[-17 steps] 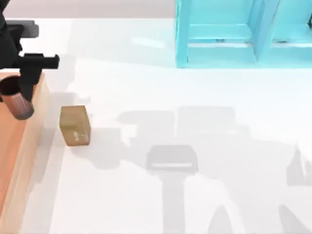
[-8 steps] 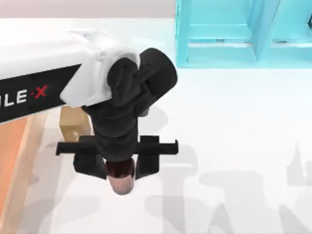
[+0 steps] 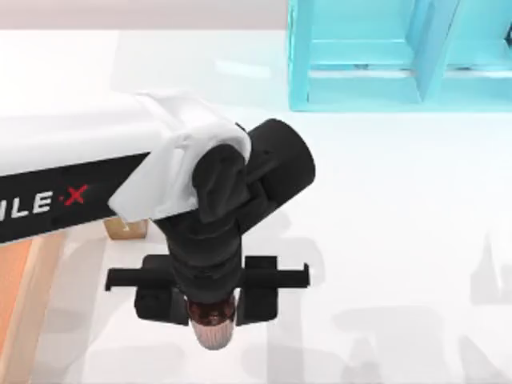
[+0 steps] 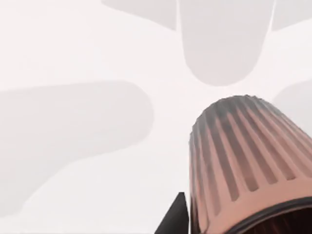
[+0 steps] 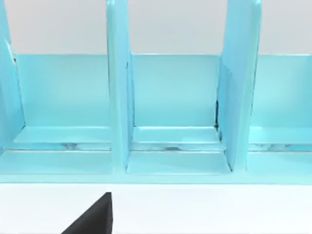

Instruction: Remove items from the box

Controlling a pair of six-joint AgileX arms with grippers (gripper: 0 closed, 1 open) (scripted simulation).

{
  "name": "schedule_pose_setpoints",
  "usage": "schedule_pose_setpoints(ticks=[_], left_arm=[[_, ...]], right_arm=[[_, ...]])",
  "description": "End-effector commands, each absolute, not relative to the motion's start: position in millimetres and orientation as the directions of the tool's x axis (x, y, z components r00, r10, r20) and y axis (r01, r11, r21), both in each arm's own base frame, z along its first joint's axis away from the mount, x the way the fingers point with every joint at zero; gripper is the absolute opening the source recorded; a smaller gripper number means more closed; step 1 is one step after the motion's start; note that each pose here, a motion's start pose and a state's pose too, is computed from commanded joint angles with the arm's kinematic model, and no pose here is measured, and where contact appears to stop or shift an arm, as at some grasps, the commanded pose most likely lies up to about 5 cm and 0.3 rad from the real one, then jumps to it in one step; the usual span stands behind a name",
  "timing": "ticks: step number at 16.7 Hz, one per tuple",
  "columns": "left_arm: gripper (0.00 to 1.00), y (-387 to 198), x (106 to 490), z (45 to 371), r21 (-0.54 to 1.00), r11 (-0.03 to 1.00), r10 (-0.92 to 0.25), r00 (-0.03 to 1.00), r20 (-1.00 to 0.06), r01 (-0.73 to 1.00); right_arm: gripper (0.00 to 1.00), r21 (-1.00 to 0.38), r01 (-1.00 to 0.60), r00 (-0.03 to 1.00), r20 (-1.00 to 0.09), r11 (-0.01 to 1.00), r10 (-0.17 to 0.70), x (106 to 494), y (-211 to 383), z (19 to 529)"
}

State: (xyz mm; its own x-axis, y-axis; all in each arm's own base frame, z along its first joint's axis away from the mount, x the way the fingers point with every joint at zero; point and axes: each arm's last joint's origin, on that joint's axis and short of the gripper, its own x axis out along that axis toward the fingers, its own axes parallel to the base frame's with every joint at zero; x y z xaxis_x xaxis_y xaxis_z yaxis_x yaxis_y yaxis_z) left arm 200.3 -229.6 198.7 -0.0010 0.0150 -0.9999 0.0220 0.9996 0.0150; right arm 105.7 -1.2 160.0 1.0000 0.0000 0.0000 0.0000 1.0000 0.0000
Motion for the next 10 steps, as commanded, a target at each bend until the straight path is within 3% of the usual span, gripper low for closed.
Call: schedule_pose_setpoints(ticks=[10], left_arm=[[0.00, -229, 200, 155, 0.010, 1.000, 0.009, 0.004, -1.000, 0.023]], right_arm=[[1.00, 0.000, 0.000, 1.000, 0.000, 1.000, 0.000, 106, -1, 160]])
